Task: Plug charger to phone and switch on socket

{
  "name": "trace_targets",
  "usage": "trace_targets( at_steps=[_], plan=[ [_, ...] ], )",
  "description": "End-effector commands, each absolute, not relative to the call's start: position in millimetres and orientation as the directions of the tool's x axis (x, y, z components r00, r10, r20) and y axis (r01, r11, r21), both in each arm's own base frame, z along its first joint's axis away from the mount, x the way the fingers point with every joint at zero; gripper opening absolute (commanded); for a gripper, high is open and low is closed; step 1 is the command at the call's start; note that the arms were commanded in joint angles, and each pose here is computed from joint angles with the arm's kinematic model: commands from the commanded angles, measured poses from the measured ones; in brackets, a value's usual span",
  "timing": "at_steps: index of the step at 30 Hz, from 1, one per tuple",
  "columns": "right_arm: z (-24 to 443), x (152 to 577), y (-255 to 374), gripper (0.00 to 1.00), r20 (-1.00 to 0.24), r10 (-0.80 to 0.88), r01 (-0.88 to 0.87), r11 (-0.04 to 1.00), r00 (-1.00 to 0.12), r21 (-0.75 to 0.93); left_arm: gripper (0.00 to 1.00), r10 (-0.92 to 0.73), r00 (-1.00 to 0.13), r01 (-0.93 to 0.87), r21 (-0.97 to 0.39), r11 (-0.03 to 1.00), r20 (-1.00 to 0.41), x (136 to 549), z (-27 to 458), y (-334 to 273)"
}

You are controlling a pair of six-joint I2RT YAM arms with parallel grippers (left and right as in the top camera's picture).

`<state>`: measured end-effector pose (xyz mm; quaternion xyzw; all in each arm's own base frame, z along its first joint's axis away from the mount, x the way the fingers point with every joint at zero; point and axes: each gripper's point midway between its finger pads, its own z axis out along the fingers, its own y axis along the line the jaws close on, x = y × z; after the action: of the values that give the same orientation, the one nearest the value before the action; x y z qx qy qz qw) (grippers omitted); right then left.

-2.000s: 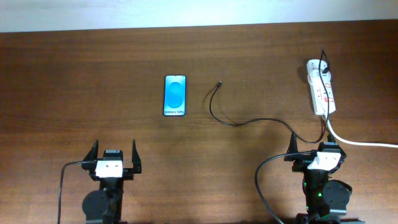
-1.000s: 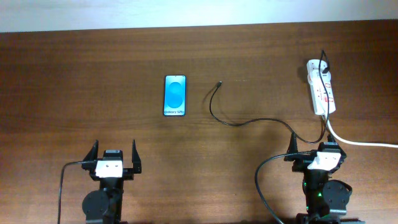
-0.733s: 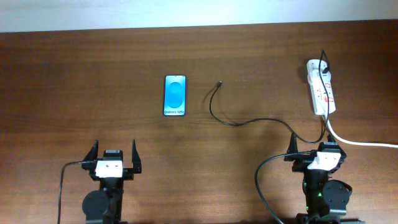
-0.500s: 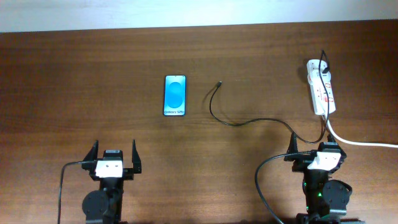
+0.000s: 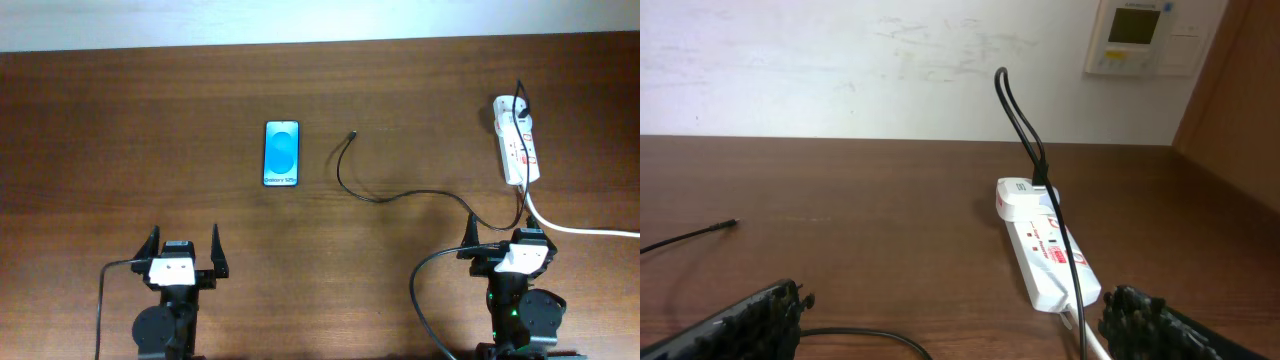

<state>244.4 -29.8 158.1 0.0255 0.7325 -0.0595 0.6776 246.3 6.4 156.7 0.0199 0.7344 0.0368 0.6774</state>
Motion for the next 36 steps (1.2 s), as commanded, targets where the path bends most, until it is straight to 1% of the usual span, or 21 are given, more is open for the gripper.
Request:
trace_targets(
  at_steps=[1, 4, 9, 14, 17, 19, 23, 26, 30, 32, 34, 36],
  plan=[
    [156, 244, -31, 0.98, -0.996, -0.042, 0.126, 0.991, -0.084, -0.052, 0.99, 0.058, -0.078, -0.013, 0.059, 0.998, -0.995, 246, 157, 5],
    [156, 244, -31, 0.98, -0.996, -0.042, 0.126, 0.991, -0.084, -0.052, 0.99, 0.058, -0.076, -0.007, 0.059, 0.998, -0.995, 246, 158, 4],
    [156, 244, -31, 0.98, -0.996, -0.042, 0.126, 0.991, -0.084, -0.052, 0.99, 0.058, -0.061, 0.064, 0.055, 0.996, -0.996, 244, 175, -8],
    [156, 244, -31, 0.98, -0.996, -0.042, 0.126, 0.991, -0.084, -0.052, 0.99, 0.058, -0.091, 0.089, 0.050, 0.995, -0.994, 249, 203, -12],
    [156, 244, -31, 0.99, -0.996, -0.042, 0.126, 0.991, -0.084, -0.052, 0.99, 0.057, -0.129, 0.113, 0.042, 0.993, -0.990, 258, 225, -16],
    [156, 244, -31, 0.98, -0.996, -0.042, 0.126, 0.991, -0.084, -0.052, 0.99, 0.055, -0.183, 0.115, 0.034, 0.993, -0.982, 269, 240, -15],
    [156, 244, -31, 0.98, -0.996, -0.042, 0.126, 0.991, -0.084, -0.052, 0.99, 0.050, -0.337, 0.118, 0.011, 0.993, -0.940, 295, 258, -15],
    [156, 244, -31, 0.98, -0.996, -0.042, 0.126, 0.991, -0.084, -0.052, 0.99, 0.045, -0.513, 0.118, -0.018, 0.993, -0.857, 317, 262, -14],
    [156, 244, -31, 0.98, -0.996, -0.042, 0.126, 0.991, -0.084, -0.052, 0.99, 0.040, -0.681, 0.151, -0.087, 0.985, -0.731, 340, 271, -23],
    [156, 244, -31, 0.98, -0.996, -0.042, 0.126, 0.991, -0.084, -0.052, 0.99, 0.038, -0.717, 0.179, -0.131, 0.975, -0.696, 347, 275, -31],
    [156, 244, -31, 0.98, -0.996, -0.042, 0.126, 0.991, -0.084, -0.052, 0.99, 0.037, -0.720, 0.226, -0.184, 0.957, -0.693, 355, 279, -43],
    [156, 244, -31, 0.99, -0.996, -0.042, 0.126, 0.991, -0.084, -0.052, 0.99, 0.036, -0.725, 0.231, -0.193, 0.954, -0.688, 361, 274, -44]
  ],
)
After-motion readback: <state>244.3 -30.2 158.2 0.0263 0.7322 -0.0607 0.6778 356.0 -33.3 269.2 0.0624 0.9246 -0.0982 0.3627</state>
